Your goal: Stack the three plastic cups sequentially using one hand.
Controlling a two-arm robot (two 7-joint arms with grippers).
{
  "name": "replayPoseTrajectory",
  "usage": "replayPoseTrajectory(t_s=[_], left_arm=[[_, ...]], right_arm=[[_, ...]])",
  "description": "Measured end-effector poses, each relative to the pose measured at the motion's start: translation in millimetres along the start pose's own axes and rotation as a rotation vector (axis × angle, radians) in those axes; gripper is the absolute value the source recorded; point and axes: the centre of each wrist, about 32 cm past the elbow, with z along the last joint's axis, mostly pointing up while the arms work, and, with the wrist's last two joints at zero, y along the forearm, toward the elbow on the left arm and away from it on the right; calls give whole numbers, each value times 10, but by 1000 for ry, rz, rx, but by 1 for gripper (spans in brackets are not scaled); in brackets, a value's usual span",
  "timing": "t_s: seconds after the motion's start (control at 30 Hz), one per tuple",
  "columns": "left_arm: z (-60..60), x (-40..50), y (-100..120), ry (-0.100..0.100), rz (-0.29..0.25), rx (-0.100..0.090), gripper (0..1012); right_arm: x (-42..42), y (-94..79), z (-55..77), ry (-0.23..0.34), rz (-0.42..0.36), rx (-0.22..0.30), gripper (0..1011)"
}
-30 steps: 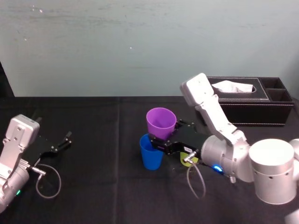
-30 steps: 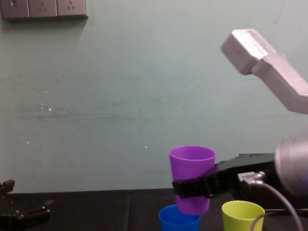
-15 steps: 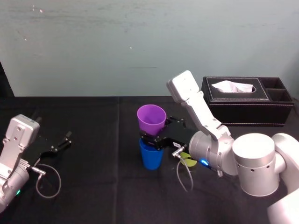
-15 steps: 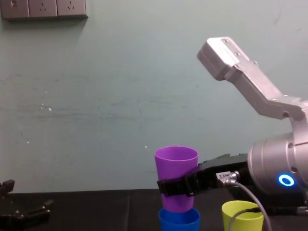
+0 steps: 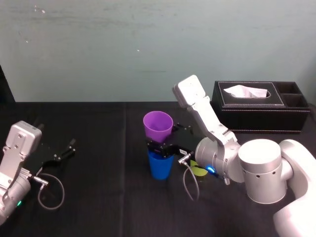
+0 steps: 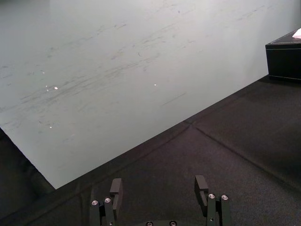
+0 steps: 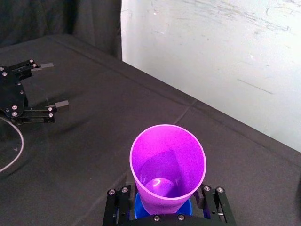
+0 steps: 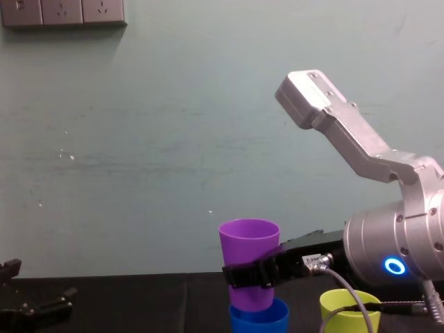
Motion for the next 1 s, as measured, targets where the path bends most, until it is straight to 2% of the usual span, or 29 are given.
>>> replayPoseTrajectory(t_s=[0.63,1.0], left_arm=[[0,0,0,0,0,0,1000],[0,0,0,0,0,0,1000]], right_arm=[[0,133,-98,27,-22,-23,707],[-8,130,-125,41,-25,-32,708]])
